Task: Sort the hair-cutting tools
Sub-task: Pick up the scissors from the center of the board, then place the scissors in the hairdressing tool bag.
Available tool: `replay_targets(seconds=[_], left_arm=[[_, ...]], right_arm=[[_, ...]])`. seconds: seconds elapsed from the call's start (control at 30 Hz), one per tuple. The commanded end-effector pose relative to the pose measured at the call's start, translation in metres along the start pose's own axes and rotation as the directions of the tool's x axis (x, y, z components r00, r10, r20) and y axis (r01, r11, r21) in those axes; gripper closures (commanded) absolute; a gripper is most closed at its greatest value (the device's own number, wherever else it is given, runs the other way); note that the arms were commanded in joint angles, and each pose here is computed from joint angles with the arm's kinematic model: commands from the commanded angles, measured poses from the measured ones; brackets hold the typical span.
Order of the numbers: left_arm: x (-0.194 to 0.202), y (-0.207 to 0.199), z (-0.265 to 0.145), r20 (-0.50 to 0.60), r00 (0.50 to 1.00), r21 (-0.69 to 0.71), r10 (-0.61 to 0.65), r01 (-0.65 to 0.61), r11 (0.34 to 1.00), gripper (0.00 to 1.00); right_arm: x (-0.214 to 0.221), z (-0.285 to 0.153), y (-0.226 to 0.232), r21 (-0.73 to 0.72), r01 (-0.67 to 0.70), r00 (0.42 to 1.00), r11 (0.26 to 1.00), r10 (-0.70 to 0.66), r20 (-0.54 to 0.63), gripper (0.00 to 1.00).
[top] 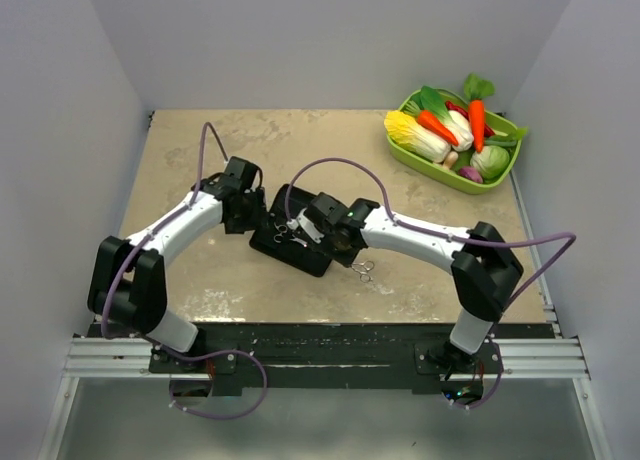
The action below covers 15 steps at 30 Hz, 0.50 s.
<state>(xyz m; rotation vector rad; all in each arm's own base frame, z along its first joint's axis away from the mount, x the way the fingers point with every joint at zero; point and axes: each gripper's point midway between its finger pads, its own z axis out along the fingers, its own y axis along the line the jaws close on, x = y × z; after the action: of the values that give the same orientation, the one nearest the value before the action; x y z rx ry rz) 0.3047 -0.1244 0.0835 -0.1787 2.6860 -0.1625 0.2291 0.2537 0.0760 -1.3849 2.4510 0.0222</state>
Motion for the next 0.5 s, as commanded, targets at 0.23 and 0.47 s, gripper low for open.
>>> replay_targets(seconds=[0.23, 0.47], left_arm=[[-0.012, 0.01, 0.038, 0.02, 1.0, -0.065, 0.011, -0.01, 0.998, 0.45], [0.0, 0.019, 0.053, -0.008, 1.0, -0.102, 0.026, -0.027, 0.994, 0.46]], right_arm=[[-0.037, 0.007, -0.002, -0.016, 0.07, 0.998, 0.997, -0.07, -0.003, 1.0], [-0.035, 0.02, 0.018, -0.064, 0.11, 0.992, 0.992, -0.113, -0.048, 1.0]])
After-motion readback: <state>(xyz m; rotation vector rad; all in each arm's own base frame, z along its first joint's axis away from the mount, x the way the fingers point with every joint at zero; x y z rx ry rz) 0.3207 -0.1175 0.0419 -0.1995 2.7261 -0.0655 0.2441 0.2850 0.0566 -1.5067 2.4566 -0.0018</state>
